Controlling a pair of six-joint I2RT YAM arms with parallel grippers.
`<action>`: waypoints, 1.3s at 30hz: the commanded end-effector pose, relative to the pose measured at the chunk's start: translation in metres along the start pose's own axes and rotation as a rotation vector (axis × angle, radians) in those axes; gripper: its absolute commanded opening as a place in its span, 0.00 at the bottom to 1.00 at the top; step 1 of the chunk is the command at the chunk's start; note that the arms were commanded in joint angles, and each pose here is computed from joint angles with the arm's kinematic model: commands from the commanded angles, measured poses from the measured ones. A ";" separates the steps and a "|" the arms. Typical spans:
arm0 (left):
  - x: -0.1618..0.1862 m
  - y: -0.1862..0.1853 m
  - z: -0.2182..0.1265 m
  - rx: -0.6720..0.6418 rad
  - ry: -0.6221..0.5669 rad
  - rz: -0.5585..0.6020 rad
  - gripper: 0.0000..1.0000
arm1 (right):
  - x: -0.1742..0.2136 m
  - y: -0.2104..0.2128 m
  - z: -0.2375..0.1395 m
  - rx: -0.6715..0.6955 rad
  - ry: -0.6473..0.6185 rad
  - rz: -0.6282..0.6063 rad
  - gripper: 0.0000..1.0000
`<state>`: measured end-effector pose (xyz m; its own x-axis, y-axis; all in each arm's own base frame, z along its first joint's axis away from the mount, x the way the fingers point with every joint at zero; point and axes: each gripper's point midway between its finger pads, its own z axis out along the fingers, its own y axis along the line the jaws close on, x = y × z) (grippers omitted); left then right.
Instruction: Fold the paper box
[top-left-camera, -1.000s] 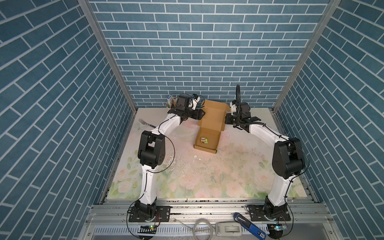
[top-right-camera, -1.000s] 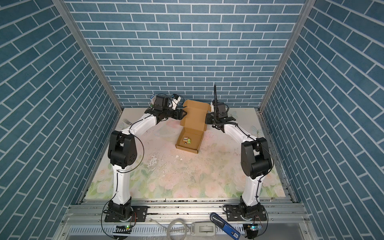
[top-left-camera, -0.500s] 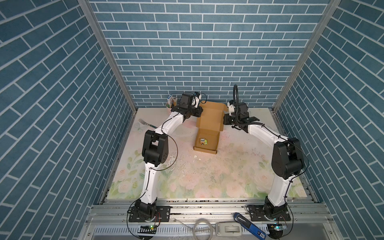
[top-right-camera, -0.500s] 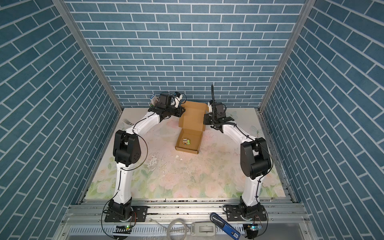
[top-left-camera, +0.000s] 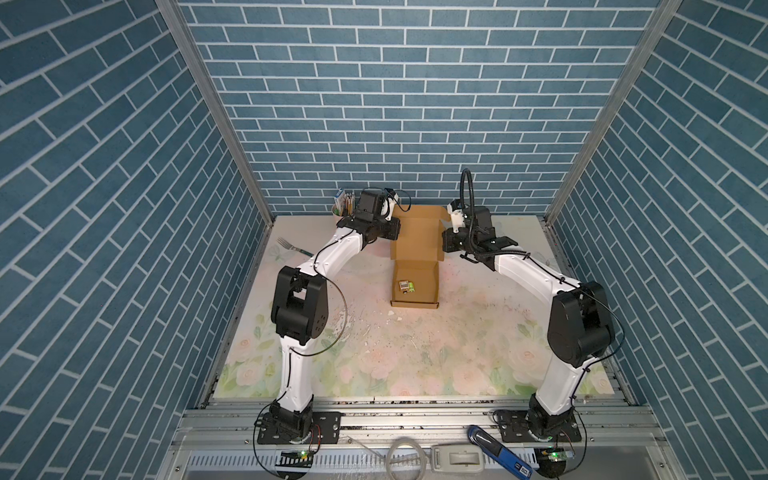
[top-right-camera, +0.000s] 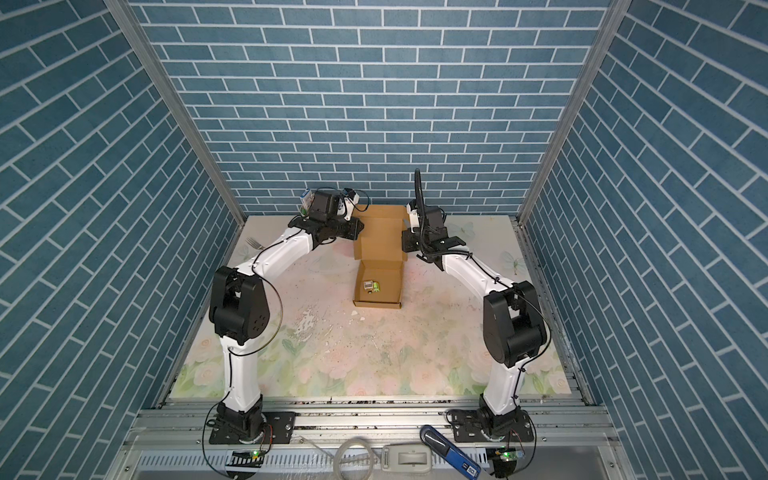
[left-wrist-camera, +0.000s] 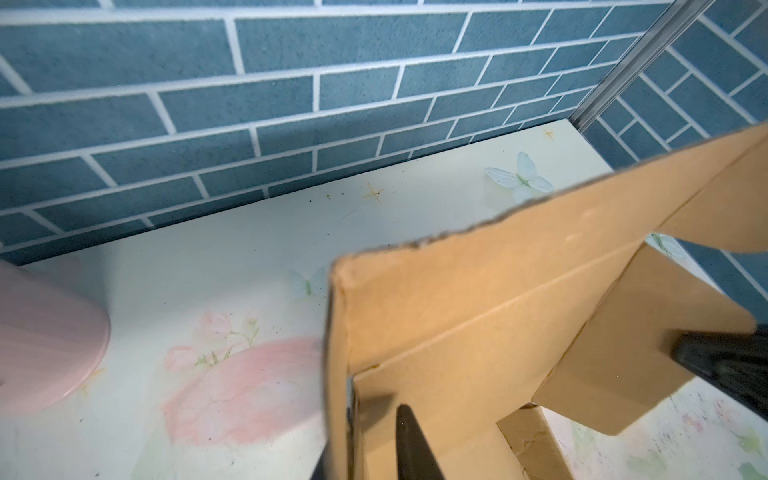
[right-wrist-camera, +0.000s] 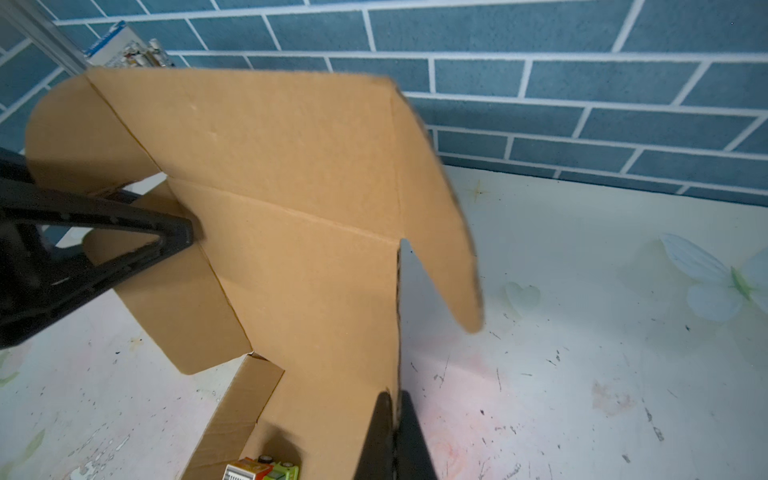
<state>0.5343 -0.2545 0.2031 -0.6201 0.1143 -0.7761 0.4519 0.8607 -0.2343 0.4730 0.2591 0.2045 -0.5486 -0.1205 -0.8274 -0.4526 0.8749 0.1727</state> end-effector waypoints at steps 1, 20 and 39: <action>0.009 -0.007 -0.020 -0.011 0.055 -0.026 0.26 | -0.015 0.008 -0.016 0.008 -0.078 -0.088 0.00; 0.035 -0.015 -0.050 0.001 0.197 -0.047 0.22 | -0.008 0.019 -0.051 -0.004 -0.164 -0.157 0.00; 0.026 -0.019 -0.045 0.023 0.157 -0.020 0.00 | -0.005 0.029 -0.047 -0.064 -0.162 -0.181 0.00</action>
<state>0.4811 -0.2408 0.2006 -0.7493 0.1767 -0.6382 0.4290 0.8637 -0.2646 0.4313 0.2554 0.2246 -0.4041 -0.1718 -0.8985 -0.5343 0.8416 0.0794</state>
